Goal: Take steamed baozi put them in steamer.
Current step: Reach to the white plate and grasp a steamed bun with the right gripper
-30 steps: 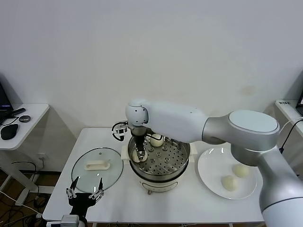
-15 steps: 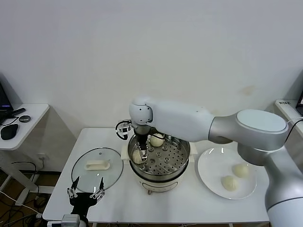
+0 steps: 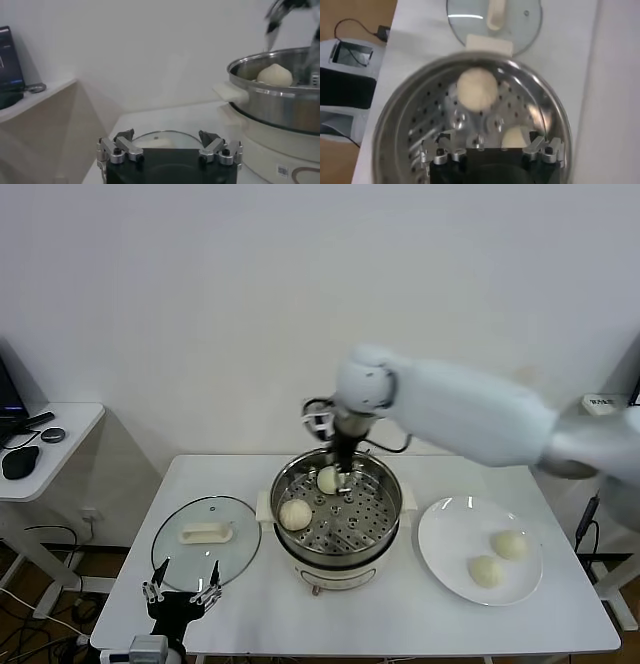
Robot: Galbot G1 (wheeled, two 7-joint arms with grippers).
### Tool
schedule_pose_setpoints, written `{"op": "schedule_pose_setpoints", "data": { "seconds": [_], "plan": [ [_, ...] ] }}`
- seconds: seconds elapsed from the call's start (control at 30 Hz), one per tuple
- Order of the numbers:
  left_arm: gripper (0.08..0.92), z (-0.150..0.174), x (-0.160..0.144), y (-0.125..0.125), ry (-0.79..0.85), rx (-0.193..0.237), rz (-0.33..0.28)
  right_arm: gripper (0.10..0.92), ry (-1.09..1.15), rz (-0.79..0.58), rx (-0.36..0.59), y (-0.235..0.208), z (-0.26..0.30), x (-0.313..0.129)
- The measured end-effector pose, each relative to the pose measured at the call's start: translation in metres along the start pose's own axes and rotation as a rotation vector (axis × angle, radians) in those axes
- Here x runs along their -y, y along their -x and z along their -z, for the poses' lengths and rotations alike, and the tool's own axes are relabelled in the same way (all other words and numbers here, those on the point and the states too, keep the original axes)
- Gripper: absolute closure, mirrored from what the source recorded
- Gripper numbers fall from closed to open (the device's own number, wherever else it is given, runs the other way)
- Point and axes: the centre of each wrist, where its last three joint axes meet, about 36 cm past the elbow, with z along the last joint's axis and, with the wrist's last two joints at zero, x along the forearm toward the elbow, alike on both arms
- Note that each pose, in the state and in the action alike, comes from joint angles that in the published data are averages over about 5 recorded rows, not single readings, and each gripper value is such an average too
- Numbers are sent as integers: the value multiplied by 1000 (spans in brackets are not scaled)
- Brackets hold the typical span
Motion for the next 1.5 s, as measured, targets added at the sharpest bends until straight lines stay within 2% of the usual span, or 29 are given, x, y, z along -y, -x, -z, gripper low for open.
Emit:
{"op": "schedule_pose_setpoints", "data": {
  "seconds": [0.3, 0.47, 0.63, 1.03, 1.5],
  "plan": [
    [177, -5, -4, 4, 1, -17, -5, 200, 183, -38, 33, -41, -132, -35],
    [177, -10, -4, 2, -1, -35, -9, 200, 292, -41, 29, -40, -198, -58],
    [177, -14, -6, -1, -8, -55, -6, 200, 359, -25, 3, -21, -244, -80],
    [177, -22, -12, -4, -27, -94, 0, 200, 394, 55, -90, 47, -303, -114],
    [177, -31, -11, 6, -39, -117, -1, 200, 302, 115, -150, 103, -333, -131]
  ]
}}
